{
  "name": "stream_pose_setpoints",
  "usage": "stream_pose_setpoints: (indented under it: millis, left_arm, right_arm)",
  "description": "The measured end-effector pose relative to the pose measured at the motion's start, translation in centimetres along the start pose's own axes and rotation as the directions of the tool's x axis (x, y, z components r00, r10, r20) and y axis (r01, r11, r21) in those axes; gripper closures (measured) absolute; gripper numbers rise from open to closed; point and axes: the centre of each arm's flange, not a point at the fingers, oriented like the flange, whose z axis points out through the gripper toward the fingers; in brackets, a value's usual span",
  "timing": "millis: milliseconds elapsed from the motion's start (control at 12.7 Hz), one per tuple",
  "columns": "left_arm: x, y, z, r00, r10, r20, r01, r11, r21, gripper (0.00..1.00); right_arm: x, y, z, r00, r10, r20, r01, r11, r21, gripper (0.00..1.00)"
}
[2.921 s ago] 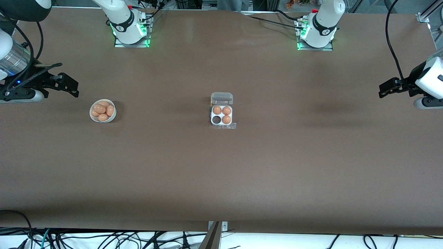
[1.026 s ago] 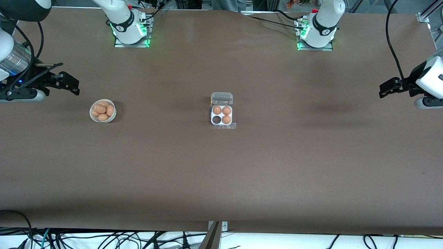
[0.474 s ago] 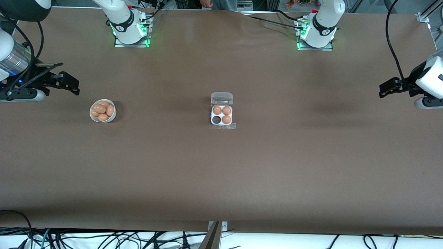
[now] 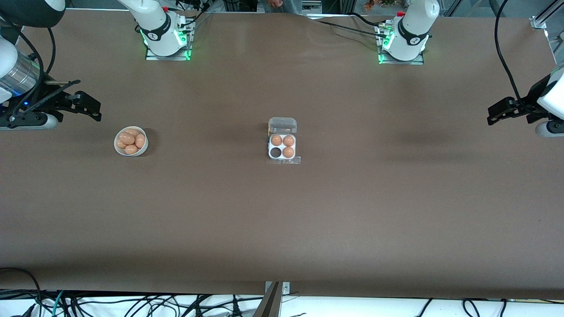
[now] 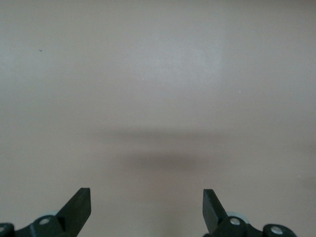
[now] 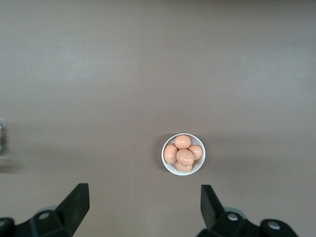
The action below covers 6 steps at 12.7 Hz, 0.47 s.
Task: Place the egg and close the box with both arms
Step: 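Reach the right gripper down over the white bowl of eggs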
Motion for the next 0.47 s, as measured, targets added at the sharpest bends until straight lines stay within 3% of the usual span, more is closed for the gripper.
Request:
stream_pose_setpoints:
  millis: [237, 474]
  left_arm:
    - [-0.1, -0.1, -0.7, 1.0, -0.001, -0.005, 0.001, 1.0, 0.0, 0.0]
    - [-0.1, 0.0, -0.7, 1.0, -0.001, -0.006, 0.001, 1.0, 0.0, 0.0]
  right_arm:
    - [0.2, 0.0, 1.7, 0.999, -0.001, 0.046, 0.001, 1.0, -0.001, 0.0]
    - [1.5, 0.2, 7.0, 0.989, 0.005, 0.148, -0.004, 1.0, -0.003, 0.0]
